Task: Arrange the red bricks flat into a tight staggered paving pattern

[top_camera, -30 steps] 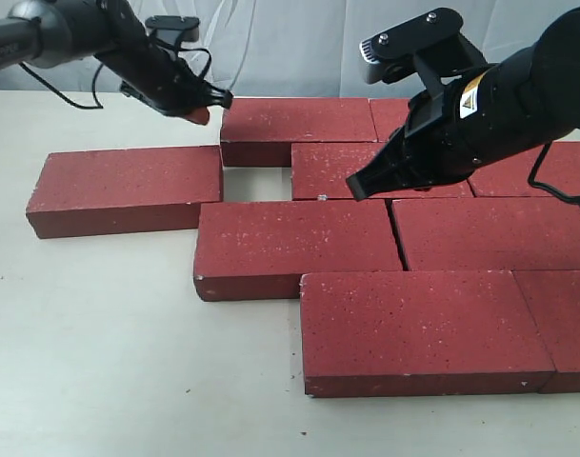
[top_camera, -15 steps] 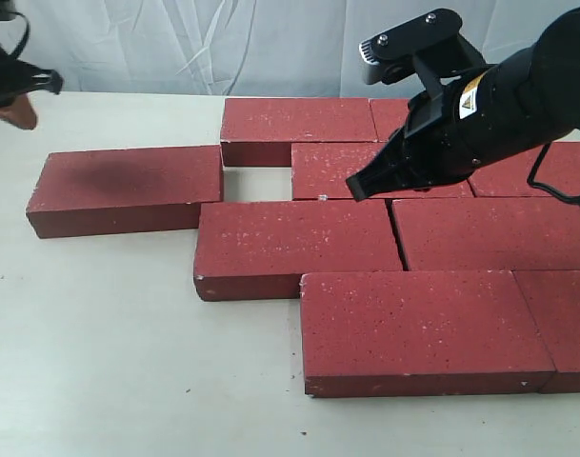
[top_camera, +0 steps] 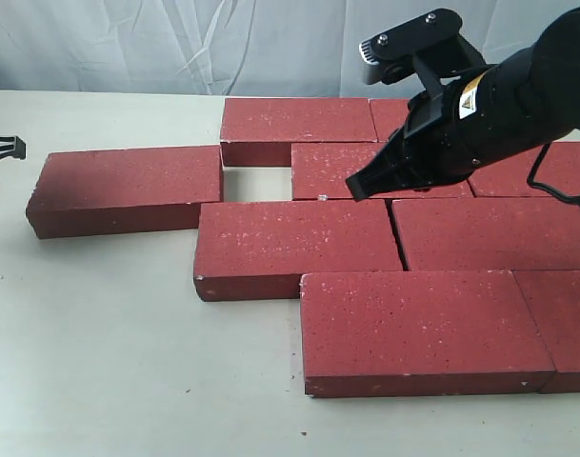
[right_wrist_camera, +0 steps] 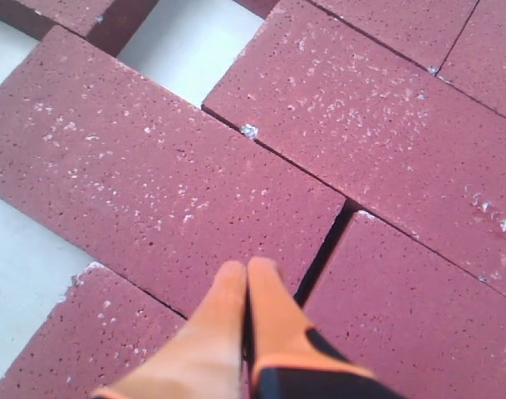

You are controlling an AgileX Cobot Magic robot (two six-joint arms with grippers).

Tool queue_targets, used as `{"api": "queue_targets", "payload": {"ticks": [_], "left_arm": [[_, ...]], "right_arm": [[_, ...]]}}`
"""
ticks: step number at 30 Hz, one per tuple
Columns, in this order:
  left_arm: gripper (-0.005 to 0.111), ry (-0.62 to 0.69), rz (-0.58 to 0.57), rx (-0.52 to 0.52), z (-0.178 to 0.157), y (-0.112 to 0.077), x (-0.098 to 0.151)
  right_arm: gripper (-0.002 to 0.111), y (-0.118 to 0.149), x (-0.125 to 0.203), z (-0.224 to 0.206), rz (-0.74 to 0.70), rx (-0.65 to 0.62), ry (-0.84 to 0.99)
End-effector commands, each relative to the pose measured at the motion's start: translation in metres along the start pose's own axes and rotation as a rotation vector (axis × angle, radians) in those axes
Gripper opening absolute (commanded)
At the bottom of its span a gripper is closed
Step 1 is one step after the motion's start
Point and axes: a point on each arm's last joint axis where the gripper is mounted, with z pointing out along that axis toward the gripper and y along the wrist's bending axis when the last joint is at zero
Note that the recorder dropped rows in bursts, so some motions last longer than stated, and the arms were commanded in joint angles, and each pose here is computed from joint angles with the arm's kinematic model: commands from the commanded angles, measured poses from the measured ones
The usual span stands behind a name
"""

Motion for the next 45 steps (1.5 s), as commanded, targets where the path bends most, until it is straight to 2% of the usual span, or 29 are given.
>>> {"api": "queue_targets", "payload": {"ticks": [1, 7, 18, 27, 40, 45], "left_arm": [[0.0, 0.008, -0.031, 0.01, 0.016, 0.0, 0.003], [0.0, 0.004, -0.011, 0.039, 0.024, -0.008, 0.003], [0.0, 0.035, 0.089, 0.076, 0.043, -0.051, 0.01], [0.0, -0.02, 0.129, 0.091, 0.045, -0.075, 0.009], [0.0, -0.06, 0.202, 0.143, 0.046, -0.121, 0.016], [0.0, -0.065, 0.209, 0.14, 0.046, -0.121, 0.016]], "right_arm": [[-0.001, 0.001, 0.0, 0.0, -0.001, -0.001, -0.008], [-0.001, 0.001, -0.001, 0.0, -0.001, 0.0, -0.012], [-0.001, 0.001, -0.001, 0.0, -0.001, 0.0, -0.012], [-0.001, 0.001, -0.001, 0.0, -0.001, 0.0, -0.012], [-0.001, 0.0, -0.001, 0.0, -0.003, 0.001, -0.014], [-0.001, 0.0, -0.001, 0.0, -0.003, 0.001, -0.012]]}}
